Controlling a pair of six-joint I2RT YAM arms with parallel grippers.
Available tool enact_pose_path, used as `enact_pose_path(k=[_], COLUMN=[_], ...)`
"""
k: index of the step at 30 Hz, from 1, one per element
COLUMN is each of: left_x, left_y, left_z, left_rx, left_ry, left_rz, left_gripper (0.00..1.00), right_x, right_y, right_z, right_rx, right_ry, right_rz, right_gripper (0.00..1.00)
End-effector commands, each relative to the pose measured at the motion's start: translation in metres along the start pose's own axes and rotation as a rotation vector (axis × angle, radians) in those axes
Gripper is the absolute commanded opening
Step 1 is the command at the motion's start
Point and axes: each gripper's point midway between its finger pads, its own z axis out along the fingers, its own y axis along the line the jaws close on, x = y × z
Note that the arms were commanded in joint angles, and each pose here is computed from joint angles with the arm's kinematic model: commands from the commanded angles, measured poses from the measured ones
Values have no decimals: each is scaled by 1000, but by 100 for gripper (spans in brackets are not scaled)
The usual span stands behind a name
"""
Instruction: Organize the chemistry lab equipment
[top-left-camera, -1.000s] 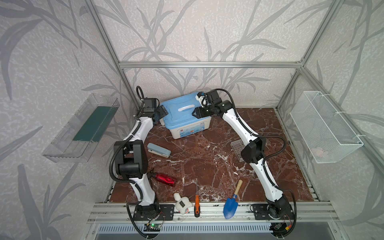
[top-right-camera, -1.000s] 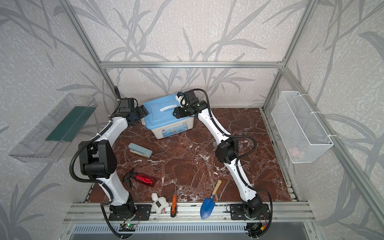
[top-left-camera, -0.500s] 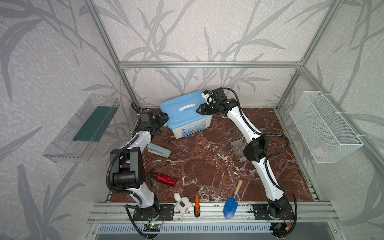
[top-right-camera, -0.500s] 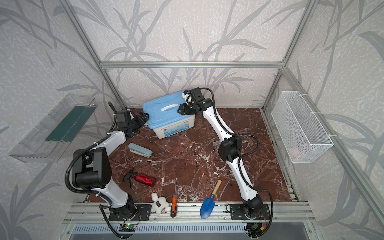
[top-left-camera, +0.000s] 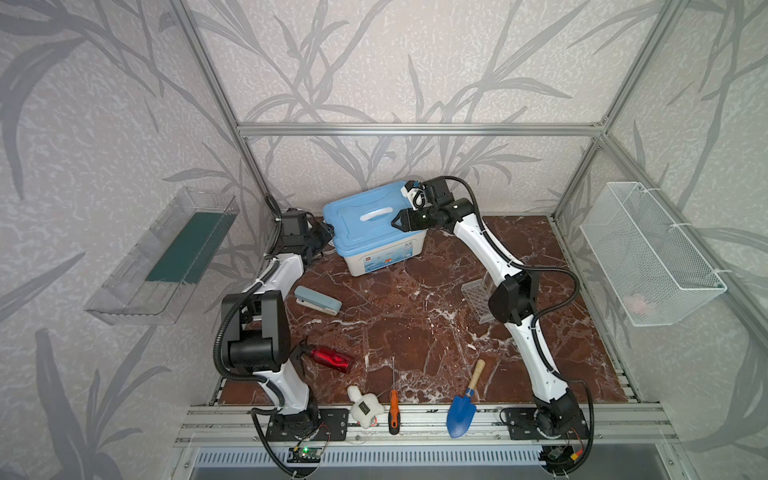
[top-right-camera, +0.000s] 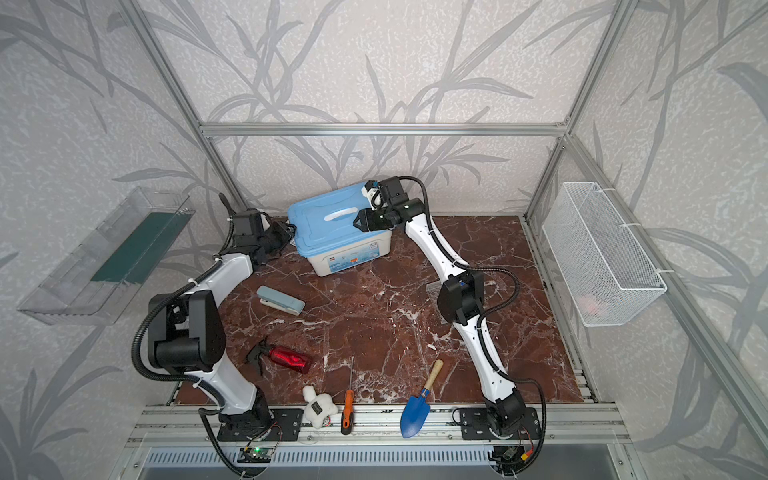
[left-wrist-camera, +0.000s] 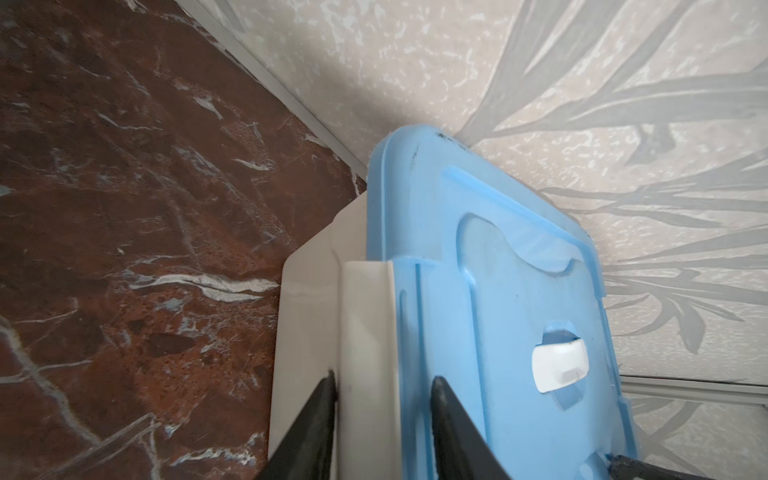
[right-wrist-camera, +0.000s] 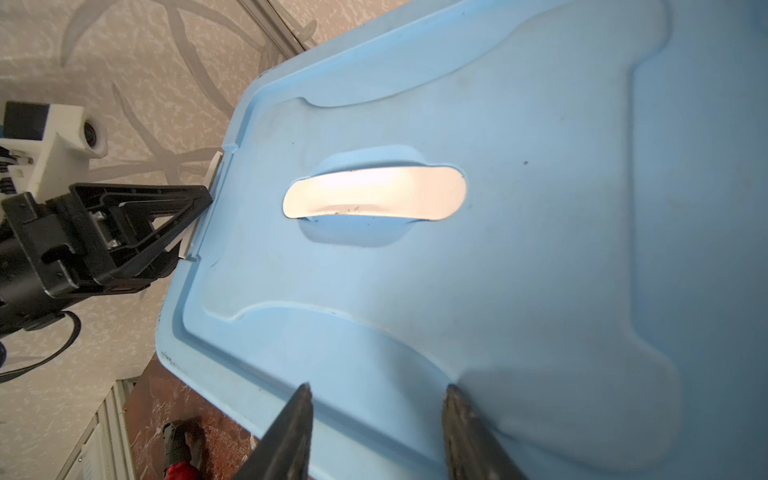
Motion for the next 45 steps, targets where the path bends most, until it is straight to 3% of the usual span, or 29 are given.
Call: enact_pose_path(k=[1,4,9,12,18,25,31,33,37,45], left_x=[29,35,39,37,38,36,36,35,34,20], left_y=[30,29,41,45,32,31,32,32,35,12], left_z=[-1,3,0,-1,3,3,3,5,8,10], left_rx=[-160,-222,-358,-384,-303,-301,-302,-298,-288,-198], left_ry=[123,176,240,238,226,221,216,216,215,144], left_rz=[59,135,226,239,194,186,181,174,151,111], left_gripper=[37,30,28,21,25,25,27,27,28,34], right_x=[-30,-49,-61,-64,-53,-43,-37,-41,-45,-28], right_y=[8,-11,-33,-58,-98,-102,-84,-79,-72,-57], right_z=[-42,-58,-69,-65,-44,-27,-11,-6,-5,-9], right_rx=[-16,4,51,95,68,-17,-213,-276,-269,-86], right_ry=[-75,-138,-181,-202,-158,-136,-108,-124,-134,-86], right_rz=[-17,6,-17,19,114,168,245,251,203,46], right_gripper=[50,55,84,100,99,99,99,95,84,65])
